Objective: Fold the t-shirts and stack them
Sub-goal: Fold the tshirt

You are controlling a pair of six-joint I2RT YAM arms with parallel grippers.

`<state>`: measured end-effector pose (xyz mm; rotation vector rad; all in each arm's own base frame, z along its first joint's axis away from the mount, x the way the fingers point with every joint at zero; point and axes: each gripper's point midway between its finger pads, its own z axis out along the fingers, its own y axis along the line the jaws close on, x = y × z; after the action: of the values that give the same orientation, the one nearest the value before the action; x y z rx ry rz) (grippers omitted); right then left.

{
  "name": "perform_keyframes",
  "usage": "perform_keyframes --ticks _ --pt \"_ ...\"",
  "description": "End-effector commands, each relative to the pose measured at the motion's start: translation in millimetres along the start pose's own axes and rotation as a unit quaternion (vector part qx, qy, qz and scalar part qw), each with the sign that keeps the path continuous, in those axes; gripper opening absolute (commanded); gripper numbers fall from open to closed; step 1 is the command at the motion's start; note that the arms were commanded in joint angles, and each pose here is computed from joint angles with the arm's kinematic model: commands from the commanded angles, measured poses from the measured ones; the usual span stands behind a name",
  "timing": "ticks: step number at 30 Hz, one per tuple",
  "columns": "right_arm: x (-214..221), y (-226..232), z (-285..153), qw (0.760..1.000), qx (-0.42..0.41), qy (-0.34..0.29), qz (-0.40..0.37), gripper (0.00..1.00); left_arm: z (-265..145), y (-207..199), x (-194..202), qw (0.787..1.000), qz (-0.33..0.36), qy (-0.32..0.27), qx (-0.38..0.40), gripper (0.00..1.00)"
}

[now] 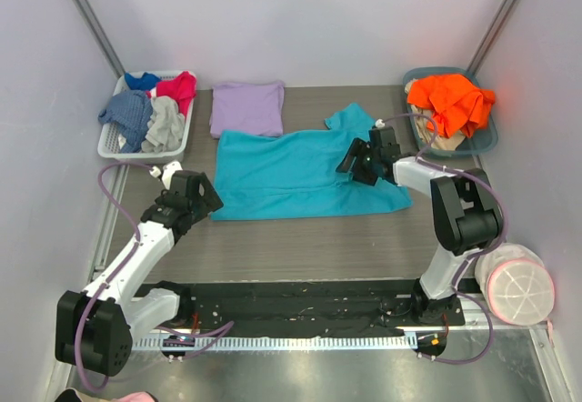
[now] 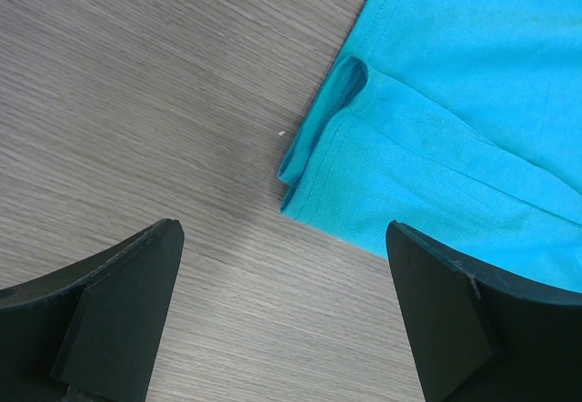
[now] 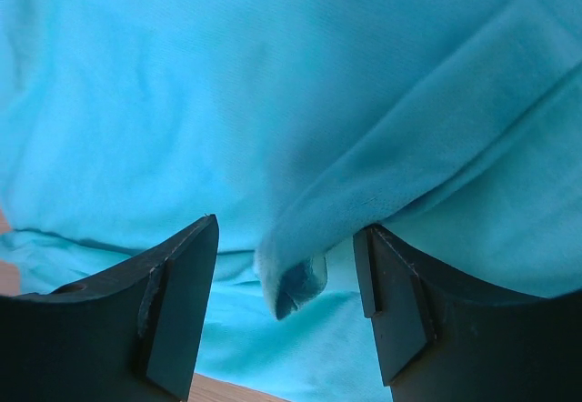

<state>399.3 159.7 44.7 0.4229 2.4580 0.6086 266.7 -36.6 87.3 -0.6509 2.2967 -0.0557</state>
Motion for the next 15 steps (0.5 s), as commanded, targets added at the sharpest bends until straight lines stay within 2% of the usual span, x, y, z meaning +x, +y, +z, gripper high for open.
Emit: perform_keyframes --ticks 1,5,7,15 --pt "-31.9 41.8 -4.0 0.997 -0.064 -0.041 -0.018 0.69 -2.8 -5.7 -3.9 1.000 -0.005 -0.008 0.014 1.00" --pt "-47.6 76.8 -8.0 0.985 -0.155 -0.075 -0.027 0.69 -4.3 -4.9 -3.8 1.000 -0.004 -0.007 0.013 1.00" --pt "-50.3 80.7 -10.9 0.983 -0.160 -0.079 -0.032 0.69 -5.9 -4.6 -4.7 1.000 -0.004 -0.008 0.013 1.00" --pt "-48.0 43.9 -46.4 0.991 -0.055 -0.100 -0.064 0.69 -10.0 -5.4 -7.5 1.000 -0.005 -0.014 0.019 1.00"
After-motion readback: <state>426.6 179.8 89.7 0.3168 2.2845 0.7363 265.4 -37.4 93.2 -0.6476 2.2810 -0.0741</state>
